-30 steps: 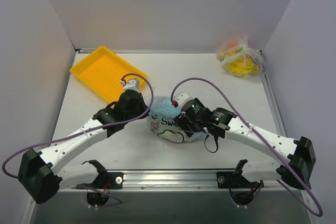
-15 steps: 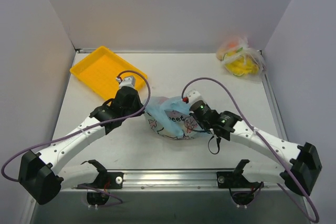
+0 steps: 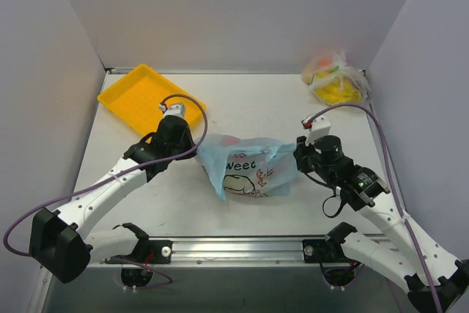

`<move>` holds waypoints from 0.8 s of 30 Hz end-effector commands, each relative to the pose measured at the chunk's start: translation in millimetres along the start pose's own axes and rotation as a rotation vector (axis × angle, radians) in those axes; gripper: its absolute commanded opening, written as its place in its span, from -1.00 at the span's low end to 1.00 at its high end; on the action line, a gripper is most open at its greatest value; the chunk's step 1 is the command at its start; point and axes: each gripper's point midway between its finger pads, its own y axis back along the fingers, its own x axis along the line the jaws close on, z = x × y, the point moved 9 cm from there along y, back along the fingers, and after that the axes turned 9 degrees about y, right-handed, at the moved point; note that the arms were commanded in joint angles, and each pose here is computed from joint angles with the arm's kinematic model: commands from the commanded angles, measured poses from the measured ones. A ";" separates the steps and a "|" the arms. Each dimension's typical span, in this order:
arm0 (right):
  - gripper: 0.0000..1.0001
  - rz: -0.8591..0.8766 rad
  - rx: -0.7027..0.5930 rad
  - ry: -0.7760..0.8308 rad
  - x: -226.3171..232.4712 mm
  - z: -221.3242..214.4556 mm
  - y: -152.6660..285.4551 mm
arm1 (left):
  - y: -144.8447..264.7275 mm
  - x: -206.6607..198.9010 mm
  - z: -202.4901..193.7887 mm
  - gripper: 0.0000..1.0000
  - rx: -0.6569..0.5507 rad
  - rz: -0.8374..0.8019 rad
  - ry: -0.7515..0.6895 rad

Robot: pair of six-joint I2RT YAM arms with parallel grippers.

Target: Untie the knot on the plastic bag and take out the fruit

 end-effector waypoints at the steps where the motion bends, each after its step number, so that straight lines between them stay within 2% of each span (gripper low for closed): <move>1: -0.57 0.109 0.029 -0.014 10.1 -3.7 -0.9 | 19.4 -19.5 27.8 -0.43 -0.066 -0.098 -0.037; 2: -0.33 0.145 0.022 -0.013 12.1 1.8 2.3 | 24.2 -22.1 30.6 -0.16 -0.071 -0.122 -0.045; 3: -0.19 0.159 0.024 -0.013 12.7 4.5 4.6 | 31.9 -25.5 33.6 0.26 -0.075 -0.160 -0.050; 4: -0.04 0.162 0.042 -0.007 12.5 5.0 5.9 | 38.1 -30.6 37.5 0.45 -0.085 -0.192 -0.069; 5: 0.21 0.203 0.021 -0.006 14.3 14.5 12.2 | 43.1 -33.0 39.1 0.61 -0.091 -0.212 -0.079; 7: 0.41 0.217 0.031 -0.001 14.3 19.8 17.1 | 57.0 -40.1 43.8 0.85 -0.116 -0.254 -0.108; 8: 0.54 0.222 0.024 -0.001 13.8 25.3 20.3 | 63.1 -46.5 39.5 0.88 -0.114 -0.278 -0.136; 11: 0.72 0.226 0.014 0.004 11.9 40.8 28.4 | 79.8 -66.2 27.7 0.92 -0.136 -0.307 -0.248; 16: 0.76 0.223 0.016 0.000 11.6 57.8 30.6 | 80.0 -82.8 3.6 0.94 -0.136 -0.234 -0.368; 24: 0.83 0.211 0.014 0.000 12.7 67.1 27.9 | 55.2 -89.9 -24.8 0.95 -0.154 -0.090 -0.485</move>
